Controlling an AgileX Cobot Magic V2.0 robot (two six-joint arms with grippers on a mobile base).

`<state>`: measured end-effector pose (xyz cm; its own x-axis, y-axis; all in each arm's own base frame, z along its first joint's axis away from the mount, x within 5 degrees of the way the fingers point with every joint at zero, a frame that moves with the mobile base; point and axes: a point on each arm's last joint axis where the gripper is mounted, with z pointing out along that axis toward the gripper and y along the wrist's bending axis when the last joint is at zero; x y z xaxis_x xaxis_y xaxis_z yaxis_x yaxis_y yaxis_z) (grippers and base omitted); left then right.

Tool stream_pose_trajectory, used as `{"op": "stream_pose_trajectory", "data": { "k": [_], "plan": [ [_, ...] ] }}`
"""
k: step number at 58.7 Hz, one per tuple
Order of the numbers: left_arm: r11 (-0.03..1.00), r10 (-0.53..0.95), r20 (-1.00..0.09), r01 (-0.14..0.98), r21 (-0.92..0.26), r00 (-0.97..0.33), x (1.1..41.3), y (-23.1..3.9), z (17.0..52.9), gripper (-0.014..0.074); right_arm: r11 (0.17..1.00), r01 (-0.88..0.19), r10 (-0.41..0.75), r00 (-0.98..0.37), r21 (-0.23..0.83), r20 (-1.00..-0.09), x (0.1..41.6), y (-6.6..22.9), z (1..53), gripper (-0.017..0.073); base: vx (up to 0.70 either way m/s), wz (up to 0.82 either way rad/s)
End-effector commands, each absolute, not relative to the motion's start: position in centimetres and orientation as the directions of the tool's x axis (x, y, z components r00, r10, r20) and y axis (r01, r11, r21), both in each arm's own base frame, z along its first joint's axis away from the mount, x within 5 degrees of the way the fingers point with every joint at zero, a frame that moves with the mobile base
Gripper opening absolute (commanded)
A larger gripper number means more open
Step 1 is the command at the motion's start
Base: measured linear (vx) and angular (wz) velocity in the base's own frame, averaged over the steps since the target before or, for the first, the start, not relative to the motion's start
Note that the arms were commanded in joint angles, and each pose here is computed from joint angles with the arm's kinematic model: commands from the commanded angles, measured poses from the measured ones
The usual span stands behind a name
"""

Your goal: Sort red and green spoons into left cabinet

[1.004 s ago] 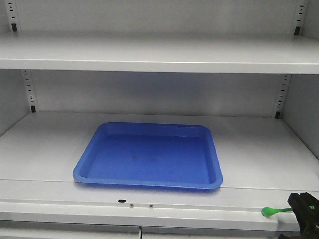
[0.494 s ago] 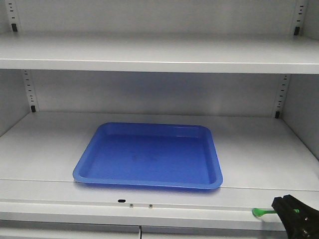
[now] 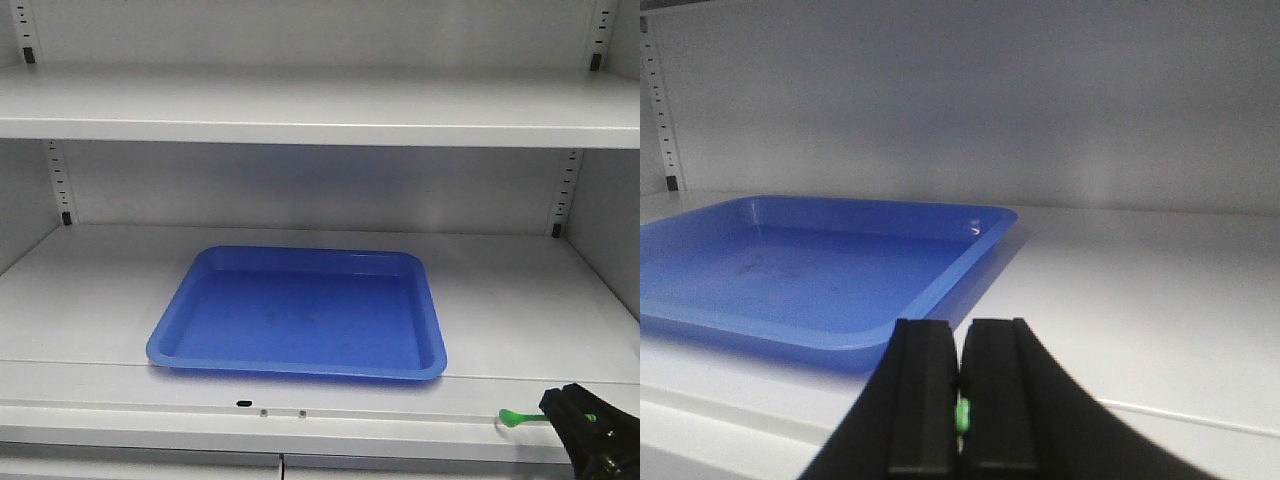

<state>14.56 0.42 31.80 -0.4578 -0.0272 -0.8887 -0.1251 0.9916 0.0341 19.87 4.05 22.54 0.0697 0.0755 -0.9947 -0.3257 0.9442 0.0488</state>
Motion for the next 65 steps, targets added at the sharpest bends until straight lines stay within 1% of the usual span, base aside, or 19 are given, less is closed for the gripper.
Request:
{"op": "stream_pose_trajectory", "data": {
  "k": [1,12,26,32,46,57,65],
  "plan": [
    [0.995,-0.012,-0.927,-0.094,0.025,-0.376,14.8,0.1,33.4,-0.0003,0.937,-0.346,0.114,0.210,0.035,-0.971,19.9,4.1,24.5,-0.0004,0.00,0.00],
    [0.995,-0.012,-0.927,-0.093,0.025,-0.375,14.8,0.1,33.4,-0.0003,0.935,-0.354,0.127,0.249,0.032,-0.960,19.8,4.2,24.9,-0.0004,0.00,0.00],
    [0.995,-0.016,-0.925,-0.096,0.022,-0.381,14.8,0.1,33.3,-0.0003,0.935,-0.353,0.121,0.253,0.025,-0.960,19.8,4.2,25.0,-0.0004,0.00,0.00],
    [0.996,-0.023,-0.934,-0.084,0.008,-0.356,14.9,0.0,33.5,-0.0003,0.936,-0.352,0.121,0.255,0.025,-0.959,19.9,4.2,25.0,-0.0004,0.00,0.00],
    [1.000,-0.016,-0.984,0.011,-0.018,-0.179,15.4,-0.9,35.1,-0.0003,0.939,-0.344,0.105,0.254,0.012,-0.962,21.1,4.3,26.2,-0.0004,0.00,0.00],
    [0.996,-0.013,-0.999,0.087,-0.016,-0.041,15.6,-1.6,36.4,-0.0003,0.941,-0.339,0.087,0.246,-0.001,-0.965,21.8,4.3,27.0,-0.0004,0.00,0.00],
    [0.987,-0.023,-0.998,0.160,-0.014,0.051,16.6,-2.4,36.9,-0.0003,0.937,-0.347,0.065,0.254,-0.029,-0.965,22.4,4.5,27.8,-0.0004,0.00,0.00]
  ]
}}
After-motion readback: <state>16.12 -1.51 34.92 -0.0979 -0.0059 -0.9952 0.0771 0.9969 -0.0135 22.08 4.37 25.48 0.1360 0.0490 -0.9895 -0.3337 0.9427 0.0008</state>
